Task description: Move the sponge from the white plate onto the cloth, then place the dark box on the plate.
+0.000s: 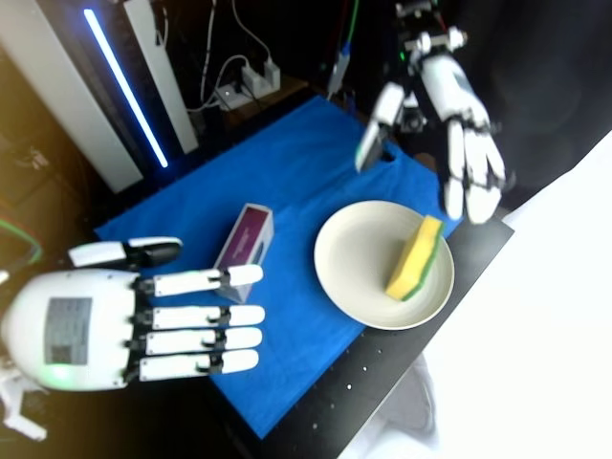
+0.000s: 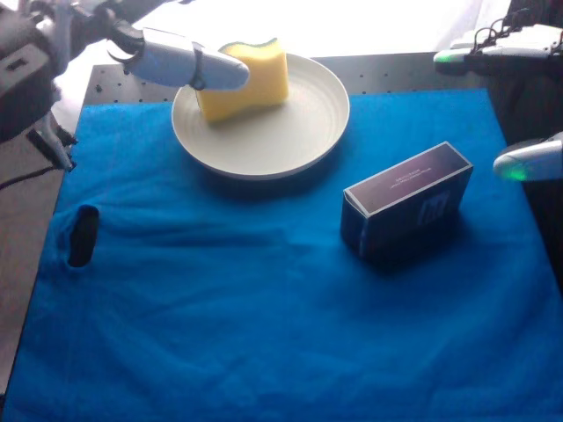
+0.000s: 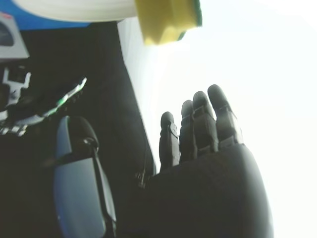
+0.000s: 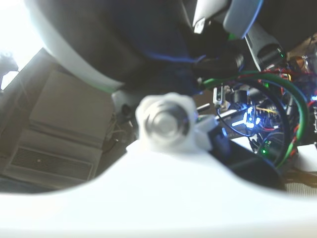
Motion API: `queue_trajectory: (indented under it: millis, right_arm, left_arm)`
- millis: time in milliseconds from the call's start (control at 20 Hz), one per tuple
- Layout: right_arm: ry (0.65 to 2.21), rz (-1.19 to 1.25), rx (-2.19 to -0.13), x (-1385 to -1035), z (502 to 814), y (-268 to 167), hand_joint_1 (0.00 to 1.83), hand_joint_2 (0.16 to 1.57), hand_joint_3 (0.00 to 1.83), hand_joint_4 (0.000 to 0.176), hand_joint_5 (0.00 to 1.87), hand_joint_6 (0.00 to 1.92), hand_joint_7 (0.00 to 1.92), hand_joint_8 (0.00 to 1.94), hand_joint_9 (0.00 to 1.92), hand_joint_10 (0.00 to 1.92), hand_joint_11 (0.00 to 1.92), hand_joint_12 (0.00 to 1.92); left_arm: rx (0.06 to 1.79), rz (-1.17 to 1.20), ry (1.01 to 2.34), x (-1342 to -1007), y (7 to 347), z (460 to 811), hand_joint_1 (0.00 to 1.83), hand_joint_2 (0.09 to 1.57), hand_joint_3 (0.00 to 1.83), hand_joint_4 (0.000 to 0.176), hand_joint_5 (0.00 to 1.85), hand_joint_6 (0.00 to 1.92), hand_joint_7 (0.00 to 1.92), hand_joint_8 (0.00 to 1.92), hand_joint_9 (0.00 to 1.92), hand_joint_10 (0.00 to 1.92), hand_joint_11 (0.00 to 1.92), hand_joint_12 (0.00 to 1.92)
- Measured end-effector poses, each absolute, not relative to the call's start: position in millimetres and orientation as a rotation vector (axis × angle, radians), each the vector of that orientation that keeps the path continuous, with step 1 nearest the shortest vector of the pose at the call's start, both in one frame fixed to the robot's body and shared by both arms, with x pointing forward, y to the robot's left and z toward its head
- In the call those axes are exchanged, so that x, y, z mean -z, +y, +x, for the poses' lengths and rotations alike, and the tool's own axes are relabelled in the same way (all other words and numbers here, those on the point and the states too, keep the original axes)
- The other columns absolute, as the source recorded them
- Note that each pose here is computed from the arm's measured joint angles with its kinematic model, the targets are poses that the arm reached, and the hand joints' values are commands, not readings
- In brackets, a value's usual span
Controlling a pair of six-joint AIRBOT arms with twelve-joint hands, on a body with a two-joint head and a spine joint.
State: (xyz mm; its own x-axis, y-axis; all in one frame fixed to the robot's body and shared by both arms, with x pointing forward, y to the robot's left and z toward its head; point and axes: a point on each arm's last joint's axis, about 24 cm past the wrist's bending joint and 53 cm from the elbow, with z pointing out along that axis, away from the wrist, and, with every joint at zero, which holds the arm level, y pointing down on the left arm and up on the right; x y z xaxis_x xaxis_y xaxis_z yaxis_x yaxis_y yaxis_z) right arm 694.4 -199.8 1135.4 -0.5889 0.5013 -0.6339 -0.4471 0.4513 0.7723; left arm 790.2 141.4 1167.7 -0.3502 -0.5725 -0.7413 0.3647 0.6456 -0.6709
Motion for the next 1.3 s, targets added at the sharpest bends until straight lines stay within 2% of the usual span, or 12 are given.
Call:
queue_trajectory:
  millis: [50,100,150,250,350,750,1050,1100,1150,1200,1250,1300]
  right_arm:
    - [1.783,0.044,-1.292,-1134,695,-199,0.57,1.03,0.0,0.144,0.19,0.0,0.14,0.0,0.07,0.0,0.02,0.12]
    - [1.785,0.041,-1.293,-1133,695,-198,0.57,1.03,0.0,0.132,0.19,0.0,0.15,0.0,0.07,0.0,0.02,0.12]
    - [1.783,0.035,-1.292,-1133,696,-197,0.59,1.03,0.0,0.134,0.19,0.0,0.15,0.0,0.07,0.0,0.01,0.12]
    - [1.775,0.019,-1.298,-1135,699,-190,0.55,1.03,0.0,0.138,0.18,0.0,0.15,0.0,0.09,0.01,0.03,0.13]
    - [1.763,0.002,-1.308,-1140,699,-185,0.56,1.03,0.0,0.135,0.18,0.0,0.14,0.0,0.08,0.0,0.01,0.12]
    - [1.765,-0.003,-1.321,-1140,697,-182,0.56,1.03,0.0,0.135,0.18,0.0,0.14,0.0,0.08,0.0,0.01,0.13]
    - [1.768,0.016,-1.338,-1141,697,-182,0.56,1.03,0.0,0.135,0.18,0.0,0.14,0.0,0.08,0.0,0.01,0.13]
    - [1.768,0.021,-1.339,-1141,697,-182,0.6,1.04,0.0,0.126,0.18,0.0,0.14,0.0,0.08,0.0,0.01,0.13]
    - [1.768,0.023,-1.339,-1141,698,-182,0.6,1.05,0.0,0.103,0.17,0.0,0.14,0.0,0.09,0.0,0.01,0.14]
    - [1.767,0.022,-1.341,-1141,698,-182,0.73,1.07,0.01,0.15,0.19,0.01,0.16,0.01,0.12,0.01,0.05,0.15]
    - [1.767,0.026,-1.342,-1141,698,-182,0.75,1.07,0.01,0.153,0.2,0.01,0.17,0.01,0.13,0.01,0.06,0.16]
    - [1.767,0.027,-1.342,-1141,698,-182,0.77,1.07,0.01,0.154,0.2,0.01,0.17,0.01,0.13,0.01,0.07,0.16]
  left_arm:
    - [0.954,-0.181,1.686,-1162,140,797,0.79,0.92,0.0,0.074,0.41,0.01,0.41,0.01,0.44,0.02,0.0,1.04]
    - [0.926,-0.186,1.717,-1154,135,804,0.8,0.93,0.0,0.069,0.42,0.01,0.44,0.01,0.46,0.02,0.0,0.99]
    - [0.896,-0.18,1.741,-1147,132,811,0.84,0.94,0.0,0.047,0.46,0.0,0.48,0.01,0.49,0.01,0.04,0.92]
    - [0.853,-0.184,1.791,-1130,124,818,0.93,0.97,0.0,0.004,0.59,0.01,0.63,0.01,0.59,0.01,0.06,0.96]
    - [0.826,-0.19,1.831,-1117,120,821,0.98,0.98,0.0,0.0,0.71,0.02,0.79,0.01,0.67,0.02,0.15,0.98]
    - [0.824,-0.187,1.844,-1115,120,817,0.99,0.98,0.0,0.0,0.72,0.0,0.8,0.0,0.68,0.01,0.15,0.98]
    - [0.966,-0.043,1.652,-1189,112,784,0.99,0.98,0.0,0.0,0.72,0.0,0.8,0.0,0.69,0.0,0.15,0.98]
    - [0.956,0.0,1.615,-1202,108,781,1.03,1.02,0.0,0.0,0.82,0.04,0.88,0.03,0.77,0.03,0.21,1.05]
    - [0.935,0.027,1.598,-1209,106,782,1.15,1.15,0.01,0.0,0.77,1.04,0.91,0.91,0.76,0.69,0.33,1.41]
    - [0.911,0.051,1.594,-1209,104,782,1.2,1.13,0.0,0.02,0.95,0.99,0.93,1.06,0.78,0.85,0.4,1.38]
    - [0.893,0.049,1.611,-1203,101,787,1.22,1.11,0.0,0.02,1.02,0.91,0.94,1.09,0.77,0.89,0.44,1.35]
    - [0.868,0.032,1.655,-1188,100,793,1.23,1.11,0.0,0.0,1.04,0.8,0.95,1.16,0.74,0.96,0.44,1.47]
